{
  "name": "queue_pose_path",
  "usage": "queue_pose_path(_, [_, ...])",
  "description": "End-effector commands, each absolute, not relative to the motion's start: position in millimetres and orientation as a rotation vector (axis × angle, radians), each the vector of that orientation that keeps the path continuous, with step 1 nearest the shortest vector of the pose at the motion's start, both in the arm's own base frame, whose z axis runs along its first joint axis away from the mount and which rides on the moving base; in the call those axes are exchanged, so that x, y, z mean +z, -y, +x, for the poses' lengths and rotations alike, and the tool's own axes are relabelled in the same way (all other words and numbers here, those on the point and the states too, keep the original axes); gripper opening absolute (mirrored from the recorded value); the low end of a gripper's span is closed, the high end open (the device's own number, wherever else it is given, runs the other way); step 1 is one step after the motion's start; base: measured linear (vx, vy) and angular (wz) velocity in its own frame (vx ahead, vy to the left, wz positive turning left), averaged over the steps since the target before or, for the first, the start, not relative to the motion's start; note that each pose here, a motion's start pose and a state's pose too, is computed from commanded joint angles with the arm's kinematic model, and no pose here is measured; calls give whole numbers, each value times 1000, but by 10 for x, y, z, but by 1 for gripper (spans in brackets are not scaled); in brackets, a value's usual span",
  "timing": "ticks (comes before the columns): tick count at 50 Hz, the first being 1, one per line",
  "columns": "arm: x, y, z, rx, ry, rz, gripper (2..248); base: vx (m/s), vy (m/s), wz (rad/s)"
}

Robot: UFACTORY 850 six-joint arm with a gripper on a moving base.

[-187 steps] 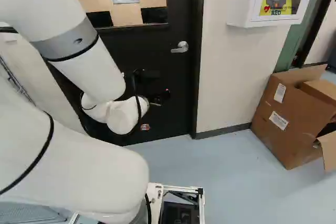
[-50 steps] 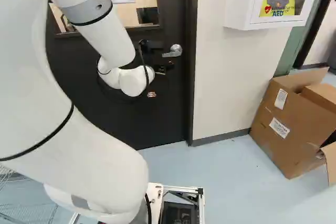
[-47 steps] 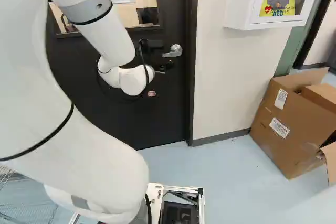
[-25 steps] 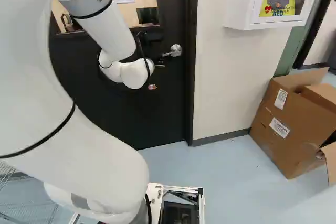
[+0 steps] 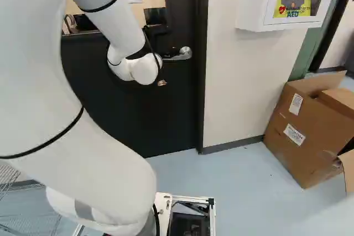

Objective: Open the door and move inside

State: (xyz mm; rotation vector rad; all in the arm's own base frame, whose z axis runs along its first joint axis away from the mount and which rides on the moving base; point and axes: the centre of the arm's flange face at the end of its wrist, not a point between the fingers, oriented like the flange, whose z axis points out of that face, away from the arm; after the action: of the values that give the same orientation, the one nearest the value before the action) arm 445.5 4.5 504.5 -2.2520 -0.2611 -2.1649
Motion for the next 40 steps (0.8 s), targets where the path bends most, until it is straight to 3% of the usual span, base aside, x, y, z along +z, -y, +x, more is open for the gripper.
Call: queue_pose_path(40, [4898, -48, 4541, -2124, 274, -2283, 247, 0, 0, 0])
